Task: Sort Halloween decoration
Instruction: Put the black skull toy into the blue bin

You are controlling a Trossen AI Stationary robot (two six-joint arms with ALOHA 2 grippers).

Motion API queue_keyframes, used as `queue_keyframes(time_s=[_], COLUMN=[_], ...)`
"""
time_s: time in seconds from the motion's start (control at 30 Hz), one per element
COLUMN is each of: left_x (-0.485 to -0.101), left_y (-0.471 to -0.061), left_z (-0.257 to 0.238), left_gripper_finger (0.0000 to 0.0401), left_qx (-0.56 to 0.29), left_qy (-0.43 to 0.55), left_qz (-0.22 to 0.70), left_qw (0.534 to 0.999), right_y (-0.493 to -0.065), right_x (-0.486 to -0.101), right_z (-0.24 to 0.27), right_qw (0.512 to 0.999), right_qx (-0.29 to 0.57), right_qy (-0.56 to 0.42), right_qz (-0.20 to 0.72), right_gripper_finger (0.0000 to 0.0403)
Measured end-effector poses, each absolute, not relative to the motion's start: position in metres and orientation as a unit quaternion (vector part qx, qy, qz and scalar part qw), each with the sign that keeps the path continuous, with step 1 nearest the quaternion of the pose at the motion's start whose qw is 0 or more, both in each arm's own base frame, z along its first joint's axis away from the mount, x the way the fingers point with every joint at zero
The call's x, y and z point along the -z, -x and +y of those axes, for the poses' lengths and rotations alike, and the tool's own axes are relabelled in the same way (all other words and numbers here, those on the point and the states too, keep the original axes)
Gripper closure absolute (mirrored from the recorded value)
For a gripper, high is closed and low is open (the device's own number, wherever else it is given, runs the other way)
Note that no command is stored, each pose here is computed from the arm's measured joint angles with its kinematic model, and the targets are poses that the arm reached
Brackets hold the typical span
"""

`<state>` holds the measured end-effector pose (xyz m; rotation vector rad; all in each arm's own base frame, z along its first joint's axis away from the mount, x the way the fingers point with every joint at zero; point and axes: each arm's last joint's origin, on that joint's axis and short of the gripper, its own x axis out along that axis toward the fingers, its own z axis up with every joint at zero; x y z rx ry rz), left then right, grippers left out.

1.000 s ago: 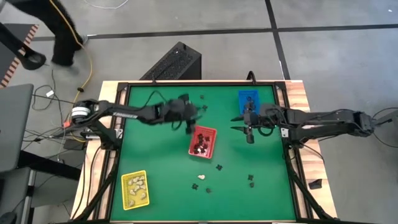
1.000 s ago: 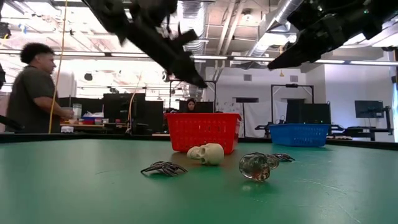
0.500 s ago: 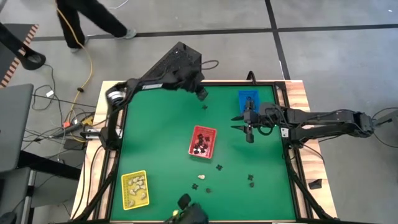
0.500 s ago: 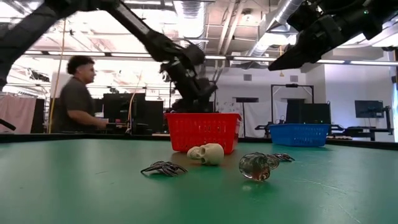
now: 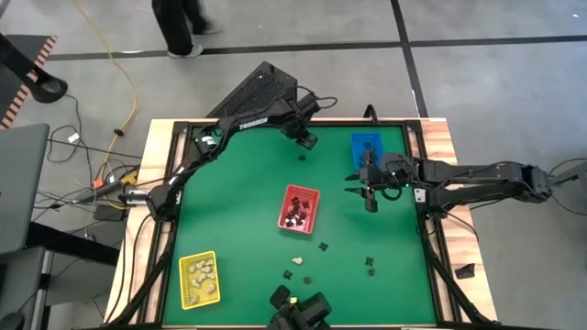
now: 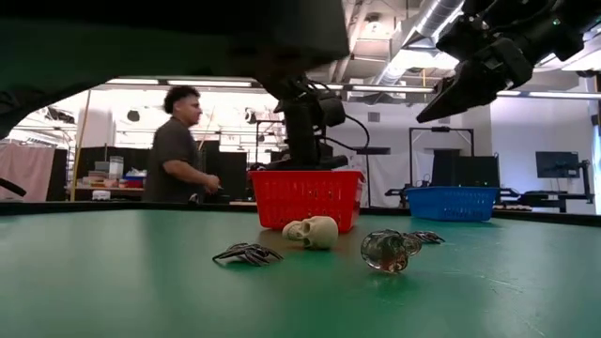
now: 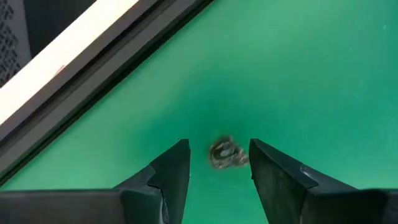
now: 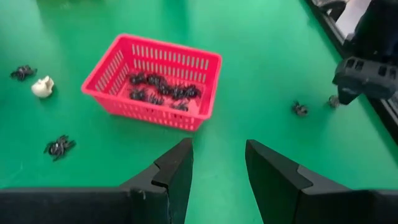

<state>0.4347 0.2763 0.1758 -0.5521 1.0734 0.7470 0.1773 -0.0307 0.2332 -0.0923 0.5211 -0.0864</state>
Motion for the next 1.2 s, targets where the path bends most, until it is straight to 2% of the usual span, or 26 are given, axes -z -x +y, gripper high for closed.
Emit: queue_keyframes(time_s=[0.3,0.63,1.2], left_x=[-0.173,-0.161,-0.162], left_y=[-0.436,-0.428,-0.429], left_z=[0.276,0.281,0.284], left_gripper_finger=[0.0248,0.0248,0.0248], left_qx=[-0.308,-0.245,-0.249], left_qy=[0.254,0.31,0.321], left_qz=[0.503,0.508,0.491], left_qw=[0.767,0.765,0.771], right_y=[-0.175,-0.175,-0.175], right_x=[-0.23,-0.23,-0.23], right_z=[-0.03,-0.03,-0.03], right_qw=[0.959,0.96,0.96], right_qx=[0.043,0.046,0.052], right_qy=[0.03,0.019,-0.006], right_qz=[0.278,0.277,0.275], right_gripper_finger=[0.0225,0.0225,0.0225])
